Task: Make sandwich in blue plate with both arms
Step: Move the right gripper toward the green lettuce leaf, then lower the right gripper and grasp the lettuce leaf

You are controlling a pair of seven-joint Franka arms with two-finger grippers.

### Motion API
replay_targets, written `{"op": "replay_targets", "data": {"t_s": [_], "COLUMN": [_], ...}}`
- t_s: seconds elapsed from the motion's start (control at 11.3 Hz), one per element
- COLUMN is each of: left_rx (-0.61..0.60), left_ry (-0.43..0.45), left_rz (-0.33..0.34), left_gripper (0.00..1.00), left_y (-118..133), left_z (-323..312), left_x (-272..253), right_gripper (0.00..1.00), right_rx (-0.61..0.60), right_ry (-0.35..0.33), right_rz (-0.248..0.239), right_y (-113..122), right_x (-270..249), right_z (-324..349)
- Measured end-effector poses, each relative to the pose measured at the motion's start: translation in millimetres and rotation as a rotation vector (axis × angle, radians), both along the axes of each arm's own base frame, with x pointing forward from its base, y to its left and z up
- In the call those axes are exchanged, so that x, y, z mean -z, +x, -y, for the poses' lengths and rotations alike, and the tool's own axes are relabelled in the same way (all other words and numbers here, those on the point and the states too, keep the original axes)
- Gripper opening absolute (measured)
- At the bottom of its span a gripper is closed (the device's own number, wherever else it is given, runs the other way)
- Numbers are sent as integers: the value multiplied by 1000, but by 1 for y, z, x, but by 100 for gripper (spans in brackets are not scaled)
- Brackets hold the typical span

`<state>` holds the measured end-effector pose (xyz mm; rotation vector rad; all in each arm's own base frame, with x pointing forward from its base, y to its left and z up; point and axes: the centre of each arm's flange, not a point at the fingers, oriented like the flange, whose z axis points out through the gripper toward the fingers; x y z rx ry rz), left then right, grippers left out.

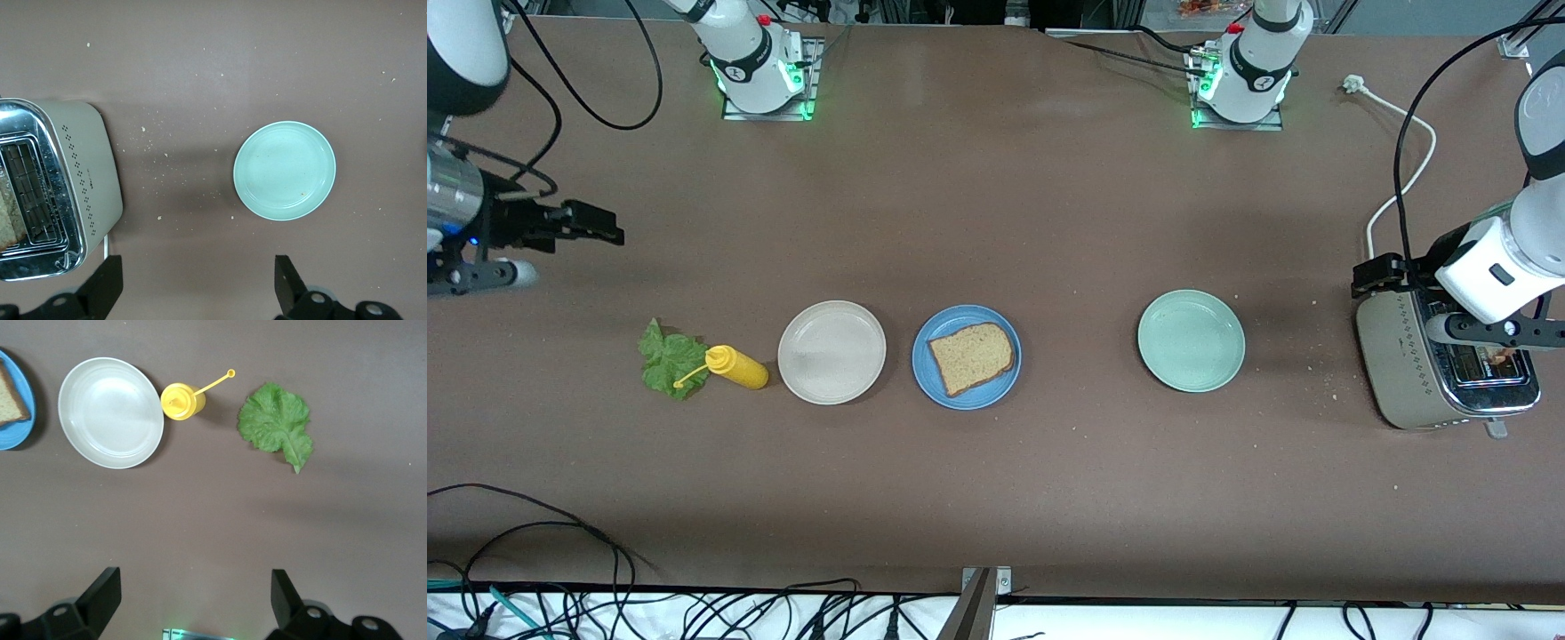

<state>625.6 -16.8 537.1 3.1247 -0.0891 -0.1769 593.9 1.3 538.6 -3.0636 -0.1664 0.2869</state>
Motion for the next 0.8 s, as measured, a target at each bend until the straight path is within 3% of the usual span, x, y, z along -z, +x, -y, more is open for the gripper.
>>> {"op": "replay_targets", "data": {"t_s": [0.18, 0.35, 0.8], "left_rx": [0, 1, 2], "left_ry": [0, 0, 0], "left_rz": [-1, -2, -6], "left_gripper": [100, 100, 100], "left_y": [0, 0, -1], "left_z": [0, 1, 1], "left_x": [0, 1, 3], "right_gripper": [100, 100, 100], "right_rx": [-19, -53, -123], "right_ry": [-27, -47, -49], "right_rz": [-30, -18, -24], "right_y": [21, 44, 78], "right_x": [31, 65, 158], "right_z": [1, 7, 41]}}
